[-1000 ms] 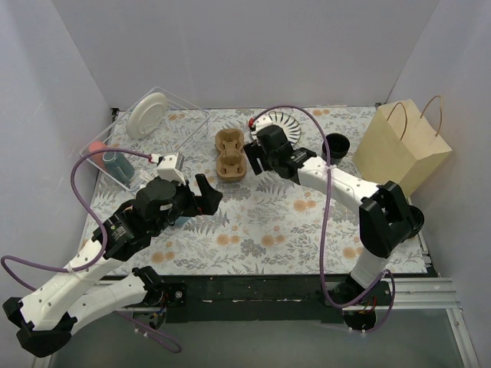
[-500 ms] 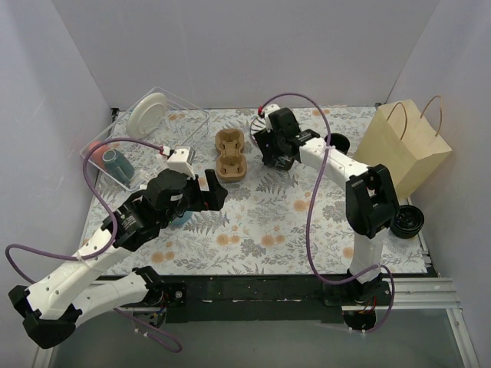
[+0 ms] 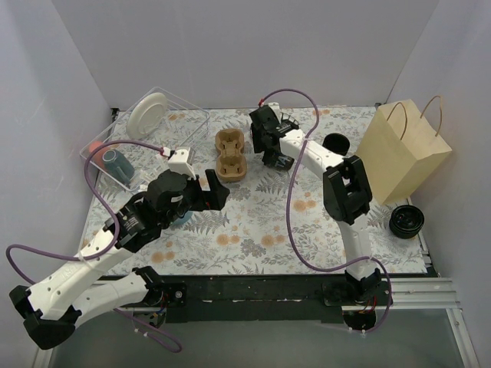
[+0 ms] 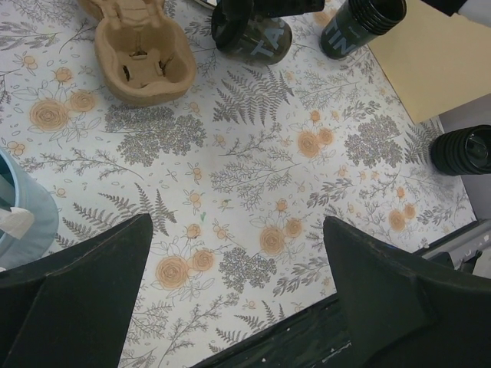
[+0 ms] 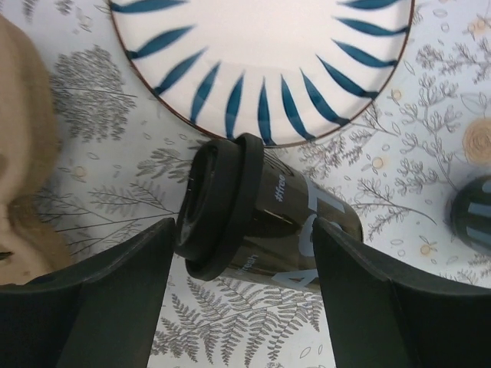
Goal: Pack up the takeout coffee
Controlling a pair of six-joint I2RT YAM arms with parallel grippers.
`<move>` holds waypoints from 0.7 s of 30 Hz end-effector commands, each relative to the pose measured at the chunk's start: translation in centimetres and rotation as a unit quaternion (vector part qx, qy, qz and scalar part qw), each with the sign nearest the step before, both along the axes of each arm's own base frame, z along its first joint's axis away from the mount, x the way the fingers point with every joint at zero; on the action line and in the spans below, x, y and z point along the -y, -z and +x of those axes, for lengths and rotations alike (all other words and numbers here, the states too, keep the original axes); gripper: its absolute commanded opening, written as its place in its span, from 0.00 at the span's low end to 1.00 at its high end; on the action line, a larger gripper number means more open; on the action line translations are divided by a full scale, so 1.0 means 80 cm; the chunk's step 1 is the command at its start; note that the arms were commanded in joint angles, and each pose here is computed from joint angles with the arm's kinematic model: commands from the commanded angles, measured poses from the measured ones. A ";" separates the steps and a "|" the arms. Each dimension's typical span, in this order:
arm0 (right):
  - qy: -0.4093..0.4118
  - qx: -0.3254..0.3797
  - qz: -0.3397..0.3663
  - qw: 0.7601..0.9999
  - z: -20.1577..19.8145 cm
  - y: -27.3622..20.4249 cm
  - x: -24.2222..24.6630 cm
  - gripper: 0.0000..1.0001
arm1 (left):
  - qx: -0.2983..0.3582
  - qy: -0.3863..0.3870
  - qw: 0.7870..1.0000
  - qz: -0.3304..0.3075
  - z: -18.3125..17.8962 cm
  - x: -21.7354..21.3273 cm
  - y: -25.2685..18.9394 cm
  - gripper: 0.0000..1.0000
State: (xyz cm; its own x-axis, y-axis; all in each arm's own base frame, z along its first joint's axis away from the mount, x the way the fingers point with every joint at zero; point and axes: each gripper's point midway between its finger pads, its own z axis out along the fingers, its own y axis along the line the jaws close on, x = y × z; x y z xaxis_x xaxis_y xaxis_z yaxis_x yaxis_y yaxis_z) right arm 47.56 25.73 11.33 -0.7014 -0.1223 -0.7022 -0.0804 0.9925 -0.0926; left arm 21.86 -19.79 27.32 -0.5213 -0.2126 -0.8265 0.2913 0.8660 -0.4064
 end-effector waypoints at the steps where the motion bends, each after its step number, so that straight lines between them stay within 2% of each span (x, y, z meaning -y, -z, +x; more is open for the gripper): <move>1: 0.070 0.010 -0.040 0.997 0.000 -0.006 0.021 0.79 | 0.005 0.003 1.000 -0.018 -0.004 0.000 -0.004 0.93; 4: 0.076 0.001 -0.059 0.995 -0.002 0.009 0.029 0.78 | 0.008 0.002 1.000 -0.019 -0.005 -0.004 -0.006 0.93; 7: 0.069 -0.008 -0.059 0.996 -0.007 0.021 0.028 0.73 | 0.012 0.000 1.000 -0.023 -0.007 -0.007 -0.009 0.93; 11: 0.055 -0.022 -0.065 0.996 -0.025 0.033 0.033 0.60 | 0.014 -0.002 1.000 -0.026 -0.009 -0.009 -0.011 0.93; 21: 0.013 -0.009 -0.050 0.999 -0.055 0.024 0.043 0.42 | 0.015 -0.001 0.999 -0.030 -0.008 -0.007 -0.012 0.93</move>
State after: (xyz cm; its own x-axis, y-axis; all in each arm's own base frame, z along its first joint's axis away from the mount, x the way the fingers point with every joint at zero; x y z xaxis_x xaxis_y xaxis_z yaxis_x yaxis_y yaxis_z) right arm 43.26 21.53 7.77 -0.7509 -0.1802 -0.6354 -0.0310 0.9706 -0.2386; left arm 21.08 -19.35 28.00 -0.5095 -0.2494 -0.8236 0.3027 0.8440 -0.4428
